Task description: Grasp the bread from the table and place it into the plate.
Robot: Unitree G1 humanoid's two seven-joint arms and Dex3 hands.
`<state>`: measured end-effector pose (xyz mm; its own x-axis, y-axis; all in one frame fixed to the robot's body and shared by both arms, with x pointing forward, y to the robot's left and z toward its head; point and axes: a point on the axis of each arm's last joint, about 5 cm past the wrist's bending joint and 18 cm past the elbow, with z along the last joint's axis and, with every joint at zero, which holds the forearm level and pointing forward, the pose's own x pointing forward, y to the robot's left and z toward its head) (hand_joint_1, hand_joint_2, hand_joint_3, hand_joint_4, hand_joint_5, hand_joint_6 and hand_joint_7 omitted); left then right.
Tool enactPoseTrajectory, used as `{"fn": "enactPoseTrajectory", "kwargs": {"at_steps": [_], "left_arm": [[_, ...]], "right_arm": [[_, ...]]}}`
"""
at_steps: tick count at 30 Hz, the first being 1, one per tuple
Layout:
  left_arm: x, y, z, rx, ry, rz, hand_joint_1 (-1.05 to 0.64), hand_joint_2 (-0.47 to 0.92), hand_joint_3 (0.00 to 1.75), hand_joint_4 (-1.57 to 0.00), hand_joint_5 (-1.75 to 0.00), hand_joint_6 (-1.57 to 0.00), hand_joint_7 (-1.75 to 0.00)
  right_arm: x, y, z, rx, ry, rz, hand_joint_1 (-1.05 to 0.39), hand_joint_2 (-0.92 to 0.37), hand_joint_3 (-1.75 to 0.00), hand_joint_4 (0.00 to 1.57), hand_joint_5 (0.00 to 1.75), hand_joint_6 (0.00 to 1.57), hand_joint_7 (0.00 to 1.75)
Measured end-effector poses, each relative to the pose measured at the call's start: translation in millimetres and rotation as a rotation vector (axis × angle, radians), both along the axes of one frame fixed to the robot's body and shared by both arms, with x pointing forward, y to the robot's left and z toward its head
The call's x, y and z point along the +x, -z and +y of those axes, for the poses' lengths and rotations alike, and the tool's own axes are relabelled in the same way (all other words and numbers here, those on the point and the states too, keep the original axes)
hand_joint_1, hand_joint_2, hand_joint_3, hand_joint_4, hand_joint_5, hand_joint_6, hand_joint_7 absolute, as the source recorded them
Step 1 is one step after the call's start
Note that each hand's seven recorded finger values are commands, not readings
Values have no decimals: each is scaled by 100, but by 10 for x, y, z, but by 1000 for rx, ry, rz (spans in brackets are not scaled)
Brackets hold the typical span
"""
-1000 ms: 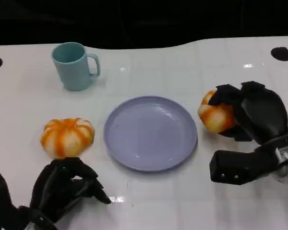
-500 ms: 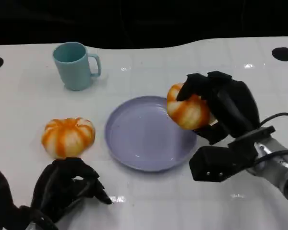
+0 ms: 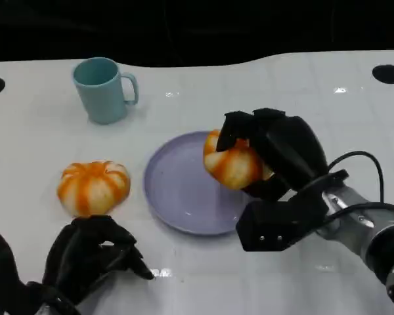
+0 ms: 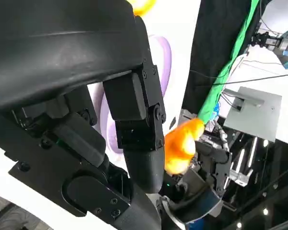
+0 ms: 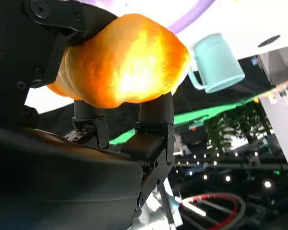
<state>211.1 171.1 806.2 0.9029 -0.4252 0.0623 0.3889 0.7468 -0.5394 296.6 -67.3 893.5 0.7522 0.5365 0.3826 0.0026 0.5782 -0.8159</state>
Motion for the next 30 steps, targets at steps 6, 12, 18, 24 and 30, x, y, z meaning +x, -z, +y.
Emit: {"fn": "enactPoseTrajectory", "kwargs": {"at_steps": [6,12,18,24,30], "left_arm": [[-1,1,-2,-1,0,0,-105,63,0,-157,-60,-157,-37],[-6,5,-6,-2,1,3,-105,62,0,-157,-60,-157,-37],[-24,17,-2,-2,-1,9,-105,62,0,-157,-60,-157,-38],[-29,21,-1,-2,-2,10,-105,63,0,-157,-61,-157,-38],[-29,21,-1,-2,-1,11,-105,63,0,-157,-61,-157,-38]], "right_arm": [[-28,54,53,-28,-6,45,-11,-39,-119,98,175,74,174],[-53,75,121,-38,-23,88,-11,-40,-117,85,172,76,144],[-55,59,173,-38,-55,191,-32,-72,-44,55,83,63,37],[-25,31,184,-125,-84,273,-67,-92,-25,11,32,28,1],[7,-10,194,-174,-78,301,-78,-92,-35,0,13,11,1]]}}
